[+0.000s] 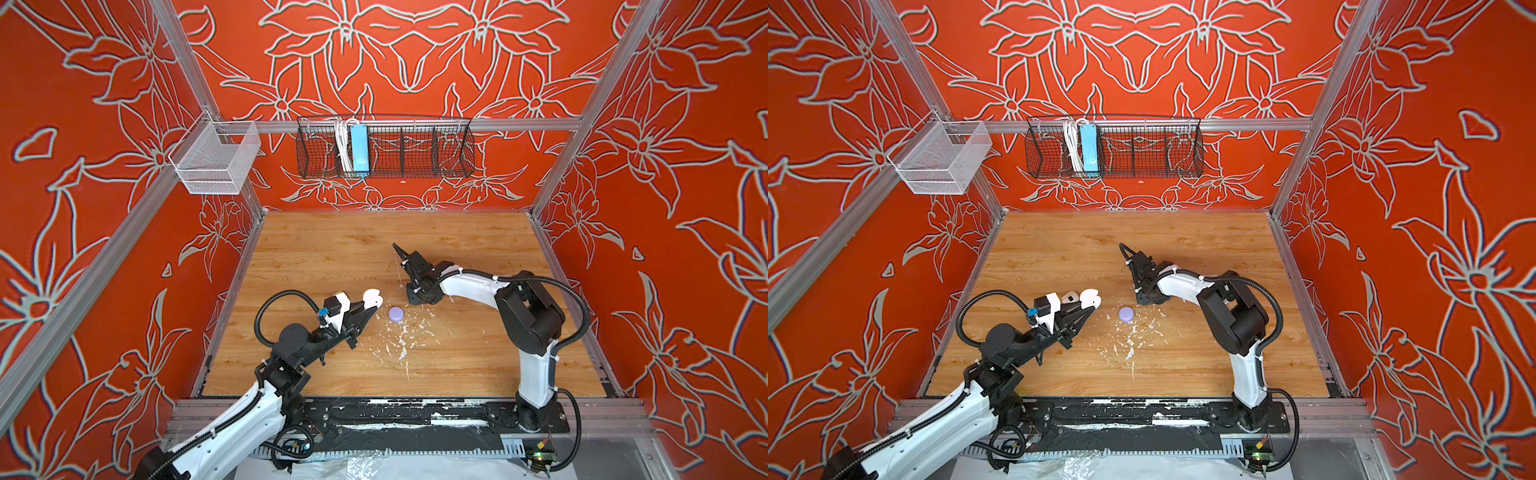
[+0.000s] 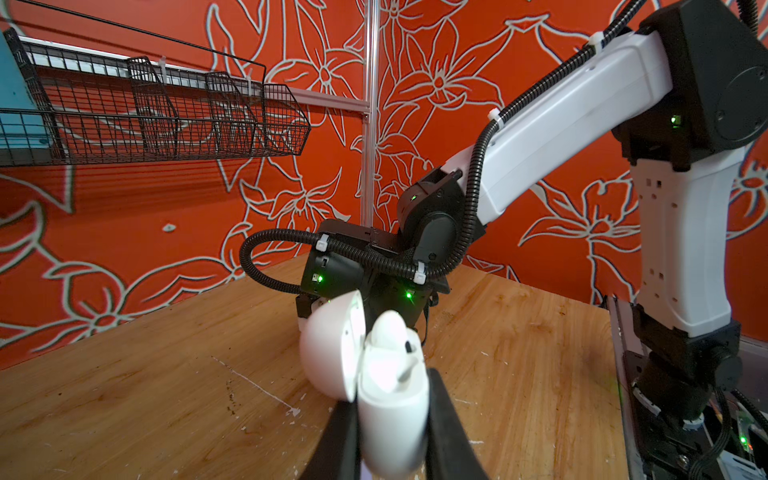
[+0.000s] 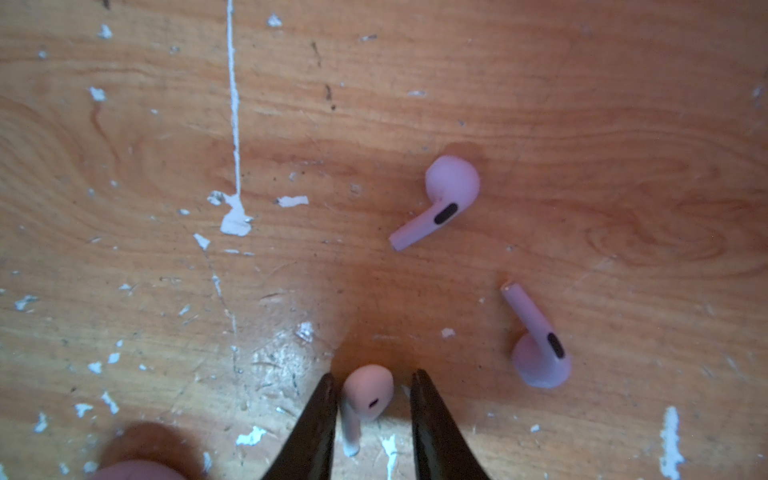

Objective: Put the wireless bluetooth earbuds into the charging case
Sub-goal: 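Close the right gripper on the lilac earbud stem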

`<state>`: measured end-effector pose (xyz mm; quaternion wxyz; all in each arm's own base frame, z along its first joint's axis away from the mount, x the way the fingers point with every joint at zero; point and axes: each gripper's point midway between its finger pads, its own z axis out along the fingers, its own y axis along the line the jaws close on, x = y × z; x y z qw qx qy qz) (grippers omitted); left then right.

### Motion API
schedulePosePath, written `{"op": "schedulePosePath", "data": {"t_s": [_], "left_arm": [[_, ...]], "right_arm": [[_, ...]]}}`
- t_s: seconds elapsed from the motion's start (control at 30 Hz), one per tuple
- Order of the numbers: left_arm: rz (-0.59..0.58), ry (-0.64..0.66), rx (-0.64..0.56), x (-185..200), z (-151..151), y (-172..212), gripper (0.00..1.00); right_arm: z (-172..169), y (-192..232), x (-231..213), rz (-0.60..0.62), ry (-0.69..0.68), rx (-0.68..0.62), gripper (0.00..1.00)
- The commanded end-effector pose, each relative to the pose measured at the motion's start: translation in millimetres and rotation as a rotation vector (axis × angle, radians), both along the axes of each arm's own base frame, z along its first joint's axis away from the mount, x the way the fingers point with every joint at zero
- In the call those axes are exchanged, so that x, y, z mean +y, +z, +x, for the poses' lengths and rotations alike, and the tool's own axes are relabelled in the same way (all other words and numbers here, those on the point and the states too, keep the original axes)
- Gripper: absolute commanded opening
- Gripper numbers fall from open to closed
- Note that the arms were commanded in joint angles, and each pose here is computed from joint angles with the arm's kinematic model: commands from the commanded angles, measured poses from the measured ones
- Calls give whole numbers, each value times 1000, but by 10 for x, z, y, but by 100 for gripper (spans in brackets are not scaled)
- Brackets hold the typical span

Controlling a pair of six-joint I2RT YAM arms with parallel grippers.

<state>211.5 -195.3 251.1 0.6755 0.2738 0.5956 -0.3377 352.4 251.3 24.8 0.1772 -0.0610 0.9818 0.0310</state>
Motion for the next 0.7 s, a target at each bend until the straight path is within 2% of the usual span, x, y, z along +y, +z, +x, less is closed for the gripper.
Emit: {"op": "schedulePosePath", "data": {"t_s": [0.0, 0.27, 0.67], "left_arm": [[-18, -11, -41, -13, -27, 160, 0], [-20, -11, -44, -12, -31, 162, 0], [-15, -11, -44, -14, -29, 147, 0]], "right_arm": [[-133, -124, -100, -36, -5, 48, 32], [-124, -122, -86, -11, -20, 31, 25], [-86, -189, -147, -33, -45, 6, 23]]}}
